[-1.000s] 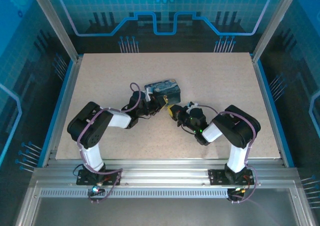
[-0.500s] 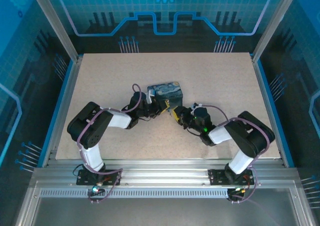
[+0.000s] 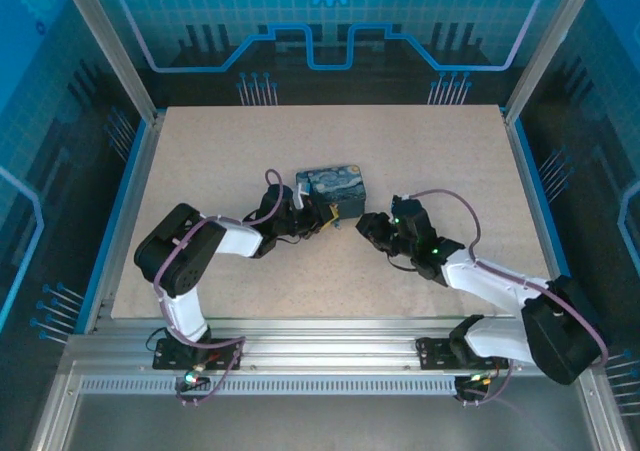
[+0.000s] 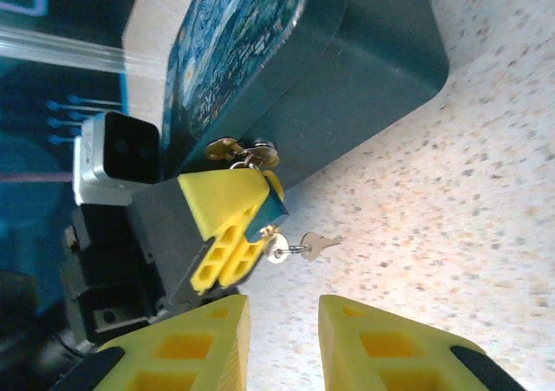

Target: Unlock the padlock with the key

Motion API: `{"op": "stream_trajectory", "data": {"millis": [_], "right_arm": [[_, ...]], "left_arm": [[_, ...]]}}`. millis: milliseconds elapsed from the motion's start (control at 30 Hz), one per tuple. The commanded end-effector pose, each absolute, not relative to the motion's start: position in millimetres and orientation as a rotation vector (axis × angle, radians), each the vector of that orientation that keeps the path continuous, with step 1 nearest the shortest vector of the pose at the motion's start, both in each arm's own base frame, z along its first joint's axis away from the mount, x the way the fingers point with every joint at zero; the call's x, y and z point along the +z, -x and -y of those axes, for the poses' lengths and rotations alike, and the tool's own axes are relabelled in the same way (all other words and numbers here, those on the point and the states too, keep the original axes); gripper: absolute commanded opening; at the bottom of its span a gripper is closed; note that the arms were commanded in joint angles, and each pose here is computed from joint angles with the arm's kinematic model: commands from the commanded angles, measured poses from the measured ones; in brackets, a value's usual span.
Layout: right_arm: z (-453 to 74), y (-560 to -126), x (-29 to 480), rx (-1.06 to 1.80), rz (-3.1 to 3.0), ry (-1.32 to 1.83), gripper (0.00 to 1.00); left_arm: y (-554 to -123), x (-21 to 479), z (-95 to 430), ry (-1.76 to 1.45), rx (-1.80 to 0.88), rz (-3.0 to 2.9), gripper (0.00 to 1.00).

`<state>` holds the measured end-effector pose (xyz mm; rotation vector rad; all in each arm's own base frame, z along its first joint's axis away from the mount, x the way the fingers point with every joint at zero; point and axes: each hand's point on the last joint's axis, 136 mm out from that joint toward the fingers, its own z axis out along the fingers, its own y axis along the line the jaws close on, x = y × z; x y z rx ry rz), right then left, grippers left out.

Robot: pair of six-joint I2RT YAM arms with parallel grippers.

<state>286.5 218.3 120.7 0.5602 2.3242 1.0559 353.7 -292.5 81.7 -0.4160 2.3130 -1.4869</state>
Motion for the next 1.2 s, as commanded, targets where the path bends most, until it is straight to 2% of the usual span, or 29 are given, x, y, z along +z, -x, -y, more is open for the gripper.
{"op": "stream_trajectory", "data": {"millis": [0,167,433,600,1167], "right_arm": [[-201,-265,95,0.765,-2.502,-0.387,0.28],[-213,-265,101,0.613,-2.540,-0.150,0.30],[-246,-284,117,0.430,-2.527,0.190,0.45],[-261,-294,118,0.394,-2.531,0.304,0.50],[-281,-295,97,0.379,-2.569,0.441,0.46]], "left_arm": [[-345,92,299,0.366,-1.523,-2.328,0.00],[-344,95,299,0.361,-1.523,-2.326,0.00],[-343,99,299,0.356,-1.528,-2.330,0.00],[-345,102,300,0.355,-1.536,-2.324,0.00],[-346,111,300,0.346,-1.553,-2.309,0.00]]}}
